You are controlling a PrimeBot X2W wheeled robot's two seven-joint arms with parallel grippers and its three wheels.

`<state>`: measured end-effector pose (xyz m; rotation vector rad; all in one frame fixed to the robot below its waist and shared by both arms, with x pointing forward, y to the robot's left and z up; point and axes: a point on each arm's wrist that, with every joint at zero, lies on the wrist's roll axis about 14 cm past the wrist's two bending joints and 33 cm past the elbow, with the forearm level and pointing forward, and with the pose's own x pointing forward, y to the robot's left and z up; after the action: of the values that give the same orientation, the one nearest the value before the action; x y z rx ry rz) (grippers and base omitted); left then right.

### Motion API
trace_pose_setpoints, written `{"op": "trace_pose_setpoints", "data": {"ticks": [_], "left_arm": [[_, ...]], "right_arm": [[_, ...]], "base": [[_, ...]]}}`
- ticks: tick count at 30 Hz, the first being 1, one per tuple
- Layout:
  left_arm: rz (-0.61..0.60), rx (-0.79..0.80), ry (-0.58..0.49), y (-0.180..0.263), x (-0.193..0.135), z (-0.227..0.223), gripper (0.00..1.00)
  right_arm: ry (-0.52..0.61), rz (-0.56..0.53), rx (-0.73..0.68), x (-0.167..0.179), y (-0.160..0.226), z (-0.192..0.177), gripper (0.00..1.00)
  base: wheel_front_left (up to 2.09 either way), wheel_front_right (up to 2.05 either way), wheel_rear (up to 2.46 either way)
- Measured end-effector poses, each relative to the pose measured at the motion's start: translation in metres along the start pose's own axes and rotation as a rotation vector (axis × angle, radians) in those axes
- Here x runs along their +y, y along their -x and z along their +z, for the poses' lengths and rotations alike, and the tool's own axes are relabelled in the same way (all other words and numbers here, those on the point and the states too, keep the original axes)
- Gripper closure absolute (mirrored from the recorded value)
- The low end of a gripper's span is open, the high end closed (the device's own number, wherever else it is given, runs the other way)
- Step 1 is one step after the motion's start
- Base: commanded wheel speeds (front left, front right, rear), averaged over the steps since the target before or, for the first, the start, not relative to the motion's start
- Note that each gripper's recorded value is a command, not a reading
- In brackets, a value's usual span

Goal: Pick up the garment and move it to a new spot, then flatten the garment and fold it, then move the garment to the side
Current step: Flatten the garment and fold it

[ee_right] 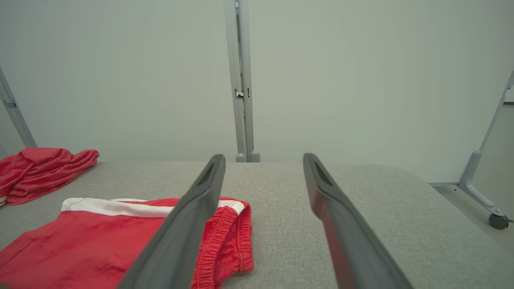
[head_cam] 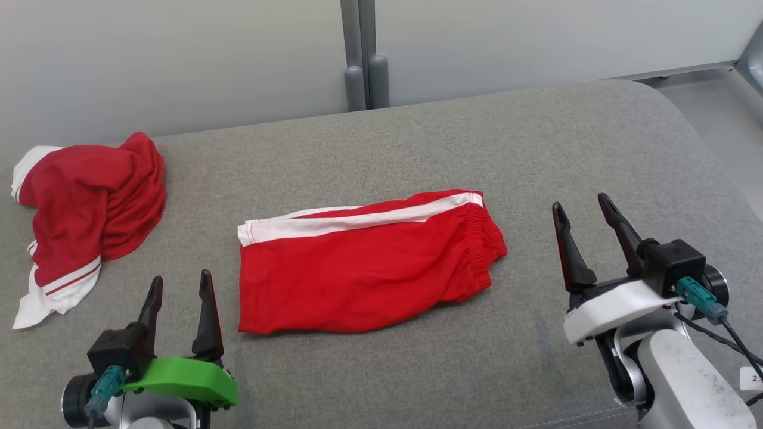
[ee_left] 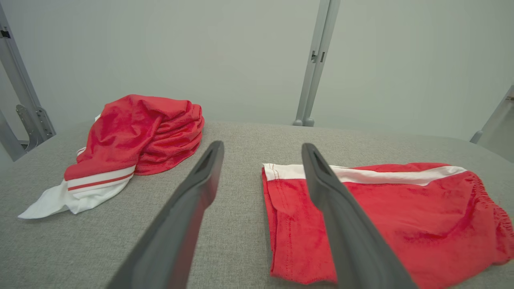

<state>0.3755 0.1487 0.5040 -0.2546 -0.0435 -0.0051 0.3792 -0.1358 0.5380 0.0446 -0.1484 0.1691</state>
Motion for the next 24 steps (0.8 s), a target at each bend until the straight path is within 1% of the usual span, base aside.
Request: {"op": "trace_pose_setpoints", "data": {"ticks": [7,24], "left_arm": [[0.018,-0.004,-0.003,0.012,0.005,0.001,0.00],[0.029,-0.019,0.007,0.025,0.005,0.005,0.00]], "right_arm": [[-0.022,-0.015,0.023,0.003,0.008,-0.008,0.00],[-0.027,-0.016,0.027,0.003,0.009,-0.010,0.00]], "base": [[0.00,0.00,0.00],[0.00,0.00,0.00]]}}
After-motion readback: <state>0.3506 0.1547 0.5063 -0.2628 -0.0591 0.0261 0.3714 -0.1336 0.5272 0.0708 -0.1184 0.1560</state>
